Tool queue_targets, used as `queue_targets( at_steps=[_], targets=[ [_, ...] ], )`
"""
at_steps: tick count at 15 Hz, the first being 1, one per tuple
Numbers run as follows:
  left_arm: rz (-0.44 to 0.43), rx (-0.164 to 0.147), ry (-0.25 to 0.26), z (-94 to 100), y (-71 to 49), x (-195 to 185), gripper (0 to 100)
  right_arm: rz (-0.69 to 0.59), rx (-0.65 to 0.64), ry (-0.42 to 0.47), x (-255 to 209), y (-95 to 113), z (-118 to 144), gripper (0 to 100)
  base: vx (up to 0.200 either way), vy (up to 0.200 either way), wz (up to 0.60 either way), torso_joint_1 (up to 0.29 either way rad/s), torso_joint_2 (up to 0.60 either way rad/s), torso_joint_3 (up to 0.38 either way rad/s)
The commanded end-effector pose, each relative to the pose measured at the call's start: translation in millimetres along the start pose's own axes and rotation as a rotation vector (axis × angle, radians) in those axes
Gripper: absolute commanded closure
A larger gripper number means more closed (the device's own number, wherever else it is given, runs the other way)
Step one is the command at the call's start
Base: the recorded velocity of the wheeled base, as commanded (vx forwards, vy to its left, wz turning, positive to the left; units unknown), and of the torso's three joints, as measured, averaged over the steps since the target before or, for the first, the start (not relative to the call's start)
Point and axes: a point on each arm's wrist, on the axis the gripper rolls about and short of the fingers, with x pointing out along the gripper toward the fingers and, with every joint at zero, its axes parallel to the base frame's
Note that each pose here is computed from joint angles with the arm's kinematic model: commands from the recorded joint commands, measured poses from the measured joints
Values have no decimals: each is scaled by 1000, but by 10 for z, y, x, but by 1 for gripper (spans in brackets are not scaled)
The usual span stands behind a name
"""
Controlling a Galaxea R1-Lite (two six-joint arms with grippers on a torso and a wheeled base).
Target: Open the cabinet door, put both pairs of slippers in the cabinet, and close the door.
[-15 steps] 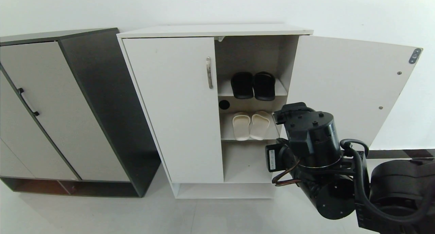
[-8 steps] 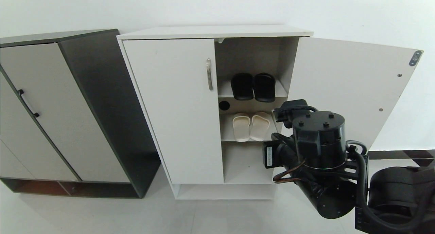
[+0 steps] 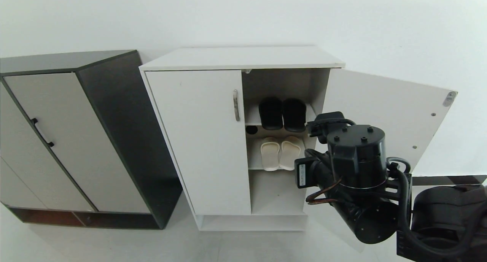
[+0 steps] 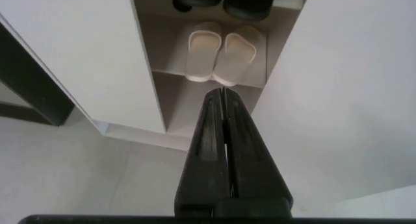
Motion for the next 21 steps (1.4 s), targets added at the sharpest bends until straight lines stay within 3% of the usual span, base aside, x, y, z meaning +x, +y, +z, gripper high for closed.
queue_targets(
  at_steps=[1, 21],
  targets=[
    [0, 0, 0, 0, 0, 0, 100, 0, -3, 3, 0, 6, -11, 100, 0, 0, 0, 129, -461, -349],
    [0, 2, 1, -1, 0, 0, 100, -24, -49, 23, 69, -38, -87, 100, 0, 0, 0, 180, -485, -307]
  ],
)
